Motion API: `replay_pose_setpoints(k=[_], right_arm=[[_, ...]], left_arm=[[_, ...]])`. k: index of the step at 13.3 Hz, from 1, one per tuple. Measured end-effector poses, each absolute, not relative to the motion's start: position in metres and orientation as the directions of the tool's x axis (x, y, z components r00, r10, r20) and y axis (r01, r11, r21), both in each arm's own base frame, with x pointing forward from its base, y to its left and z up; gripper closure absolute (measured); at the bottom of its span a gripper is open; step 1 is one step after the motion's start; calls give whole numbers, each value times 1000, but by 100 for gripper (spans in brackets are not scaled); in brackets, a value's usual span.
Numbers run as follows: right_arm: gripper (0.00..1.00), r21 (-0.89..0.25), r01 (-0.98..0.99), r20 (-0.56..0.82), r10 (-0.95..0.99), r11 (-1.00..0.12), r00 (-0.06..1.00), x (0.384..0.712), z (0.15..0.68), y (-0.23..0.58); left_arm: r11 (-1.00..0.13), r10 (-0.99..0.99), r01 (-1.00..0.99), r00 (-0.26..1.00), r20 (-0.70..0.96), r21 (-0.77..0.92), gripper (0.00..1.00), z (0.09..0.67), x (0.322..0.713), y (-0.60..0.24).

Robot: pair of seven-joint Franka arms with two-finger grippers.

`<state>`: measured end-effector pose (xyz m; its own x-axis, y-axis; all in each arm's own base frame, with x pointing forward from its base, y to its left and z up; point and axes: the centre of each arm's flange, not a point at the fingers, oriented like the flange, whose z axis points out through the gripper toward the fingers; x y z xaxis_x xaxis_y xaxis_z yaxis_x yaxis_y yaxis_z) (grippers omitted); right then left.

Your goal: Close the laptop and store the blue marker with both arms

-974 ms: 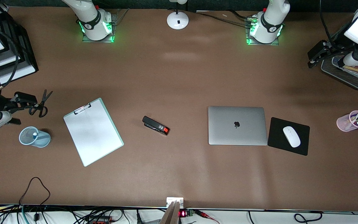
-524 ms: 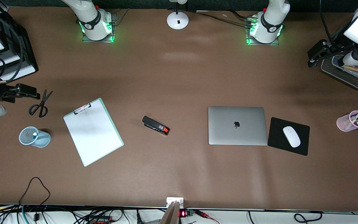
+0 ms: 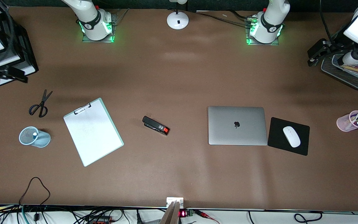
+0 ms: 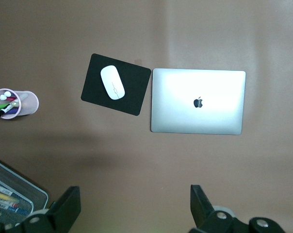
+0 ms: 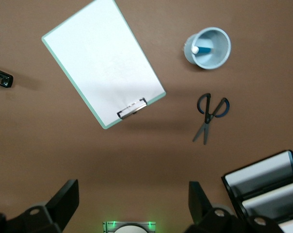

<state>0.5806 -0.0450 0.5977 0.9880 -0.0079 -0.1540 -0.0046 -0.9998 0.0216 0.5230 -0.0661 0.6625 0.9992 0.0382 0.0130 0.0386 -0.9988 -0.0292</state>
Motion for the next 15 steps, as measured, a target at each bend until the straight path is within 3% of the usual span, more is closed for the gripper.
replay_pose_setpoints(k=[10, 15], right_arm=[[0, 4, -36, -85, -36, -999, 996, 535, 624, -57], [0, 5, -39, -38, -40, -999, 999, 534, 626, -56]], left_arm=[[-999, 36, 36, 999, 9, -31, 0, 664, 520, -67], [-999, 36, 36, 999, 6, -32, 0, 664, 520, -67]])
